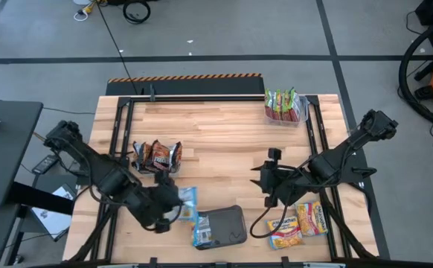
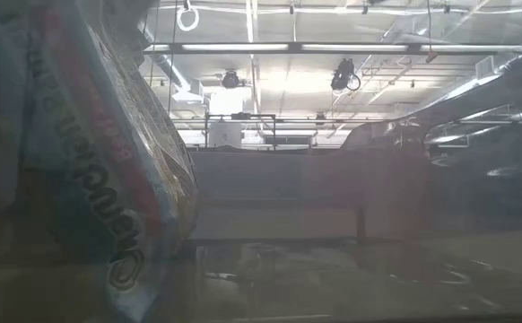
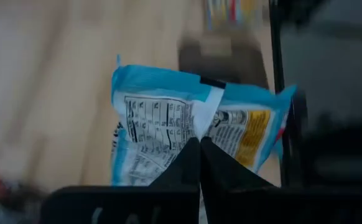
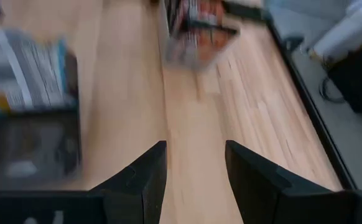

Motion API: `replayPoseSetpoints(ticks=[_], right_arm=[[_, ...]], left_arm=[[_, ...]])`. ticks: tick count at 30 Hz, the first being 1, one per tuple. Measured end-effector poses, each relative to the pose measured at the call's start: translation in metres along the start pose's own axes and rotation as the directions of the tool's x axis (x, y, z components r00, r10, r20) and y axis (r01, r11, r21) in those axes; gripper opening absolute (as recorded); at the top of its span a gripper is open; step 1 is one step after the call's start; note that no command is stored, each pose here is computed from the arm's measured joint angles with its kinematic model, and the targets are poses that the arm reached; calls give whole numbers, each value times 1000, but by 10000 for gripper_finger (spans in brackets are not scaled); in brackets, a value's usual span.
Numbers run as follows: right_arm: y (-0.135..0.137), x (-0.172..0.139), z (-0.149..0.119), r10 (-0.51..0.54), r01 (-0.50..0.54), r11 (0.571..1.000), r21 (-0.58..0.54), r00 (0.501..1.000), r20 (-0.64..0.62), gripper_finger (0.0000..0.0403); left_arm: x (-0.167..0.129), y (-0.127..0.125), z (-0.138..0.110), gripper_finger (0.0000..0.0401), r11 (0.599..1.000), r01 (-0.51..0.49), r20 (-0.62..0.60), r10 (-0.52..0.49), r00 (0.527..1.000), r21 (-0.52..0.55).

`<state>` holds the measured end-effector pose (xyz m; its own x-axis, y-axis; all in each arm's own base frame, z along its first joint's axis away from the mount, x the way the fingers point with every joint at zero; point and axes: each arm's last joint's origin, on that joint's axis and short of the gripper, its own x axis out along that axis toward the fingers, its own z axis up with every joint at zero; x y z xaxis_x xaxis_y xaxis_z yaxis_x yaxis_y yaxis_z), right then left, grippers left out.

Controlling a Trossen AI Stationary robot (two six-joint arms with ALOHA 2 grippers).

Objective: Sort Maruchan noodles
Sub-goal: Put the blue noodle pack into the black bin

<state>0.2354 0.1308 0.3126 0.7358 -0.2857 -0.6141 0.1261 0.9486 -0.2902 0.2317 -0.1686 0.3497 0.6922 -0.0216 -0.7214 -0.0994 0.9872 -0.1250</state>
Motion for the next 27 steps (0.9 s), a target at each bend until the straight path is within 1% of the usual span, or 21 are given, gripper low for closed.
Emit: replayPoseSetpoints(ticks=[3, 6, 7, 9, 11, 15, 18, 22, 24, 27], right_arm=[[5, 13, 2, 20, -24, 999, 39, 995, 100, 168], [13, 27, 0, 121, -142, 985, 93, 972, 201, 168], [16, 31, -2, 165, -194, 975, 108, 959, 231, 168], [20, 37, -8, 226, -262, 958, 114, 939, 259, 168], [26, 37, -14, 278, -312, 945, 104, 927, 251, 168], [38, 29, -23, 342, -367, 925, 104, 919, 196, 168], [48, 18, -28, 376, -403, 907, 125, 906, 194, 168], [61, 5, -40, 383, -407, 898, 169, 910, 158, 168], [66, -1, -45, 394, -415, 887, 205, 909, 136, 168], [73, -9, -54, 427, -436, 861, 263, 899, 93, 168]], left_arm=[[11, -2, 18, 1, 999, -44, 176, 47, 983, -20], [28, -6, 35, 1, 996, -64, 303, 78, 950, -56], [34, -8, 41, 1, 995, -55, 339, 78, 938, -77], [46, -12, 47, 1, 995, -33, 388, 69, 919, -99], [62, -21, 49, 1, 994, 6, 406, 39, 913, -109], [94, -44, 40, 1, 991, 70, 411, -17, 912, -114], [112, -56, 30, 1, 991, 65, 402, -12, 916, -118], [134, -64, 23, 0, 992, 62, 403, -12, 915, -112], [144, -69, 22, 0, 994, 74, 428, -31, 903, -85], [162, -73, 17, 0, 997, 59, 434, -33, 900, -46]])
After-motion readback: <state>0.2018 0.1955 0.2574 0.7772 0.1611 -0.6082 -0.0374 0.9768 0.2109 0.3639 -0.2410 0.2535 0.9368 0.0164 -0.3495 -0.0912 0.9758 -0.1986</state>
